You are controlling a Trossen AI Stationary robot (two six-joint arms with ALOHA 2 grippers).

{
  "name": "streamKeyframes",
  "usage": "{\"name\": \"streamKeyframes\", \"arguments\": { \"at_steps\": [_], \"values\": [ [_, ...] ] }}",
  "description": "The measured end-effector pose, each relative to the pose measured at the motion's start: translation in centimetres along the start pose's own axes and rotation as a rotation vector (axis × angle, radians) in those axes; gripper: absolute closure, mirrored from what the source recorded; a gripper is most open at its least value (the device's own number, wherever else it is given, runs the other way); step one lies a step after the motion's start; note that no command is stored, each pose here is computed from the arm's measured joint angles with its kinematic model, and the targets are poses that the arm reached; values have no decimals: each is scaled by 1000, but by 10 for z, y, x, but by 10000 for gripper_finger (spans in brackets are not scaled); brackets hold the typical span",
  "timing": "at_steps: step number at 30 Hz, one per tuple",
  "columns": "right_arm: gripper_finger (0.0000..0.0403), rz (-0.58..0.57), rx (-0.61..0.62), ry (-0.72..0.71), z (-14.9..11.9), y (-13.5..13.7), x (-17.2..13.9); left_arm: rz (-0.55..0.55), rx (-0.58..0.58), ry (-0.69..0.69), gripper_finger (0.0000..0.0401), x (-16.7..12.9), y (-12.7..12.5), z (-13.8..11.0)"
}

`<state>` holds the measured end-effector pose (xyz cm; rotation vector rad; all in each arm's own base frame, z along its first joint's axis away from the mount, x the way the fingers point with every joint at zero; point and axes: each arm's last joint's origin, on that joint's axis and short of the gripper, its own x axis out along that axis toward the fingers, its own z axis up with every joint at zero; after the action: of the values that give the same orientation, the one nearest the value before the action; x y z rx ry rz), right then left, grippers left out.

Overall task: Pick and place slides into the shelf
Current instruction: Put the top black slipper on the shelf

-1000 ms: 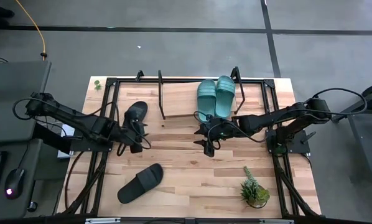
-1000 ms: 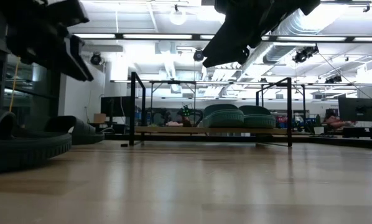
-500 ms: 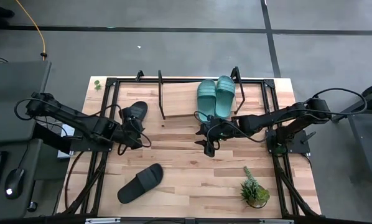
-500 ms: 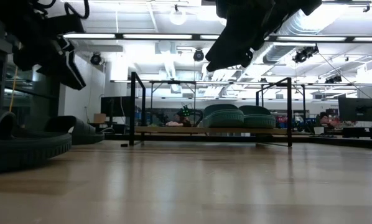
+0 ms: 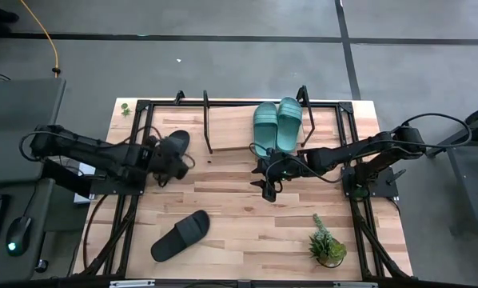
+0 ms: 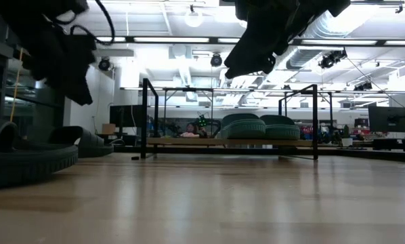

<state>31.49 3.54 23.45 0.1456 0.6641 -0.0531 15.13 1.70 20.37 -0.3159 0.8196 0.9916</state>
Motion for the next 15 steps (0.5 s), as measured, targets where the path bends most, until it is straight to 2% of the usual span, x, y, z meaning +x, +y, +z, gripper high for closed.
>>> {"name": "streamKeyframes", "arguments": {
  "at_steps": [5, 10, 15],
  "values": [
    [210, 1, 0, 0, 0, 0, 0, 86, -224, 143, 226, 12, 19, 3],
    [210, 1, -3, 0, 0, 0, 0, 75, -286, 191, 226, 19, 19, -7],
    [210, 2, -2, 0, 0, 0, 0, 61, -285, 207, 226, 22, 19, -11]
  ]
}}
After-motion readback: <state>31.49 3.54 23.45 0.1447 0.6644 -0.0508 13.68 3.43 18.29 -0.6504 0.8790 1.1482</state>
